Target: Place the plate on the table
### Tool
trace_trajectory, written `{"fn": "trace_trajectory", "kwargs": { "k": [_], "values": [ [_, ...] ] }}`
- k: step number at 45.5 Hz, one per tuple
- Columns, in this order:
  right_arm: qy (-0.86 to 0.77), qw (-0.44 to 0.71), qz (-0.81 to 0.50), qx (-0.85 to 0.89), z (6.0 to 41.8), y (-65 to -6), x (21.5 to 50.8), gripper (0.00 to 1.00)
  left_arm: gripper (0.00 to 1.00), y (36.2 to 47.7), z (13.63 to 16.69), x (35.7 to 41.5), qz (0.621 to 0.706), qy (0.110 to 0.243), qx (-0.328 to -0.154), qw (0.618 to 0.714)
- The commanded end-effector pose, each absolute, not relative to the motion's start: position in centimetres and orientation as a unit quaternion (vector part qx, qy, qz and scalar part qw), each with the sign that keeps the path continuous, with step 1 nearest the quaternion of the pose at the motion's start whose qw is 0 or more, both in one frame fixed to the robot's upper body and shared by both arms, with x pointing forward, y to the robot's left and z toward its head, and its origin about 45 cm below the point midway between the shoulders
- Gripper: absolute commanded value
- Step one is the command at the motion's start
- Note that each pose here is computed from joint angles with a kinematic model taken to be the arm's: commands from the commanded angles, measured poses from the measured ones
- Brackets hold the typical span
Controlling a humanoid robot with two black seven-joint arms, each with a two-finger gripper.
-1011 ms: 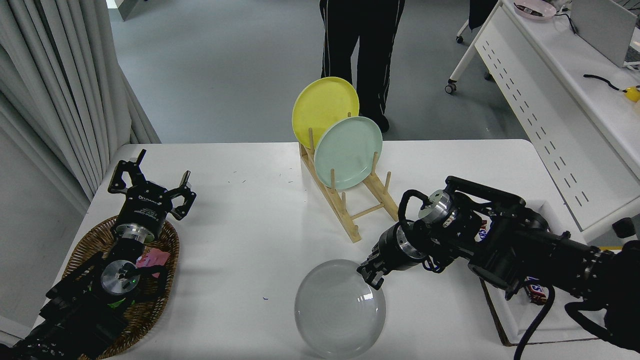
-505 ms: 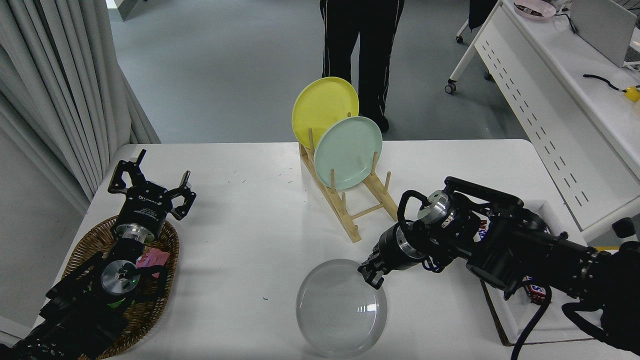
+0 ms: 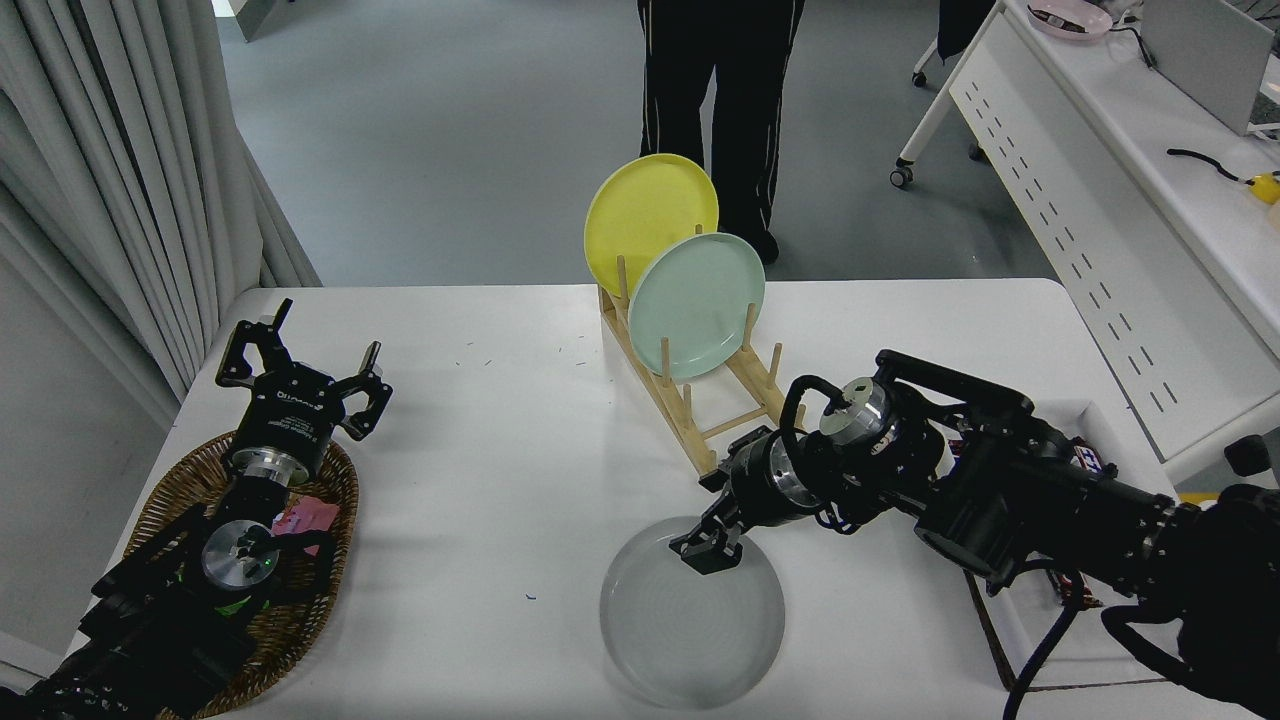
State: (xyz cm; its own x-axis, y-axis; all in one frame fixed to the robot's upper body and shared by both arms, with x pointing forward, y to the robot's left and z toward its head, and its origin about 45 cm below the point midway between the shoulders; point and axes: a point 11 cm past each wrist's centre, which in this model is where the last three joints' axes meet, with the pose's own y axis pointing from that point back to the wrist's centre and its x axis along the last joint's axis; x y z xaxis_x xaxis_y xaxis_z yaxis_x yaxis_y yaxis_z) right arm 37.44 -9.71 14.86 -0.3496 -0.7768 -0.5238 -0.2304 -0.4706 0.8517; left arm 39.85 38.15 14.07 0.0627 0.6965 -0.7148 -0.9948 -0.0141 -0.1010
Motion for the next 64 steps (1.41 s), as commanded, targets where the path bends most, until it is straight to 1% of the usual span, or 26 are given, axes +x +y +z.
{"fn": "trace_trajectory", "kwargs": {
  "k": [1,14,18,25,29,36,39,43,46,53,58,60,64],
  "values": [
    [-0.397,0.118,-0.686,0.598,18.1,-6.8,38.9,1.0,1.0,38.2,14.08,39.85,0.641,0.24,-0.311,0.6595],
    [-0.306,0.058,-0.664,0.68,21.0,-4.3,38.9,1.0,1.0,38.2,14.08,39.85,0.641,0.24,-0.311,0.6595],
    [-0.284,0.04,-0.657,0.698,22.5,-3.8,39.2,1.0,1.0,38.2,14.08,39.85,0.641,0.24,-0.311,0.6595],
    [-0.241,-0.018,-0.636,0.733,28.5,-3.6,40.2,1.0,1.0,38.1,14.06,39.85,0.6408,0.241,-0.31,0.6598],
    [-0.245,-0.037,-0.619,0.746,30.9,-4.6,41.3,1.0,1.0,38.2,14.05,39.85,0.6414,0.241,-0.31,0.6594],
    [-0.28,-0.064,-0.58,0.762,32.8,-8.0,43.4,1.0,1.0,38.1,14.06,39.85,0.6408,0.241,-0.31,0.6598],
    [-0.291,-0.091,-0.563,0.768,34.5,-9.4,44.4,1.0,1.0,38.2,14.08,39.85,0.641,0.24,-0.311,0.6595],
    [-0.313,-0.121,-0.526,0.781,36.5,-11.2,45.6,1.0,1.0,38.2,14.05,39.85,0.6414,0.241,-0.31,0.6594],
    [-0.353,-0.142,-0.488,0.785,37.5,-13.1,46.9,1.0,1.0,38.2,14.08,39.85,0.641,0.24,-0.311,0.6596],
    [-0.453,-0.191,-0.433,0.756,36.8,-18.0,49.3,1.0,1.0,38.1,14.06,39.85,0.6408,0.241,-0.31,0.6598],
    [-0.519,-0.223,-0.414,0.714,35.5,-21.8,50.3,1.0,1.0,38.2,14.07,39.85,0.6416,0.24,-0.31,0.6592],
    [-0.544,-0.23,-0.408,0.696,34.9,-23.5,50.6,1.0,1.0,38.2,14.08,39.85,0.641,0.24,-0.311,0.6595],
    [-0.584,-0.232,-0.415,0.658,32.2,-26.1,50.8,1.0,1.0,38.2,14.05,39.85,0.6414,0.241,-0.31,0.6594]
  ]
}}
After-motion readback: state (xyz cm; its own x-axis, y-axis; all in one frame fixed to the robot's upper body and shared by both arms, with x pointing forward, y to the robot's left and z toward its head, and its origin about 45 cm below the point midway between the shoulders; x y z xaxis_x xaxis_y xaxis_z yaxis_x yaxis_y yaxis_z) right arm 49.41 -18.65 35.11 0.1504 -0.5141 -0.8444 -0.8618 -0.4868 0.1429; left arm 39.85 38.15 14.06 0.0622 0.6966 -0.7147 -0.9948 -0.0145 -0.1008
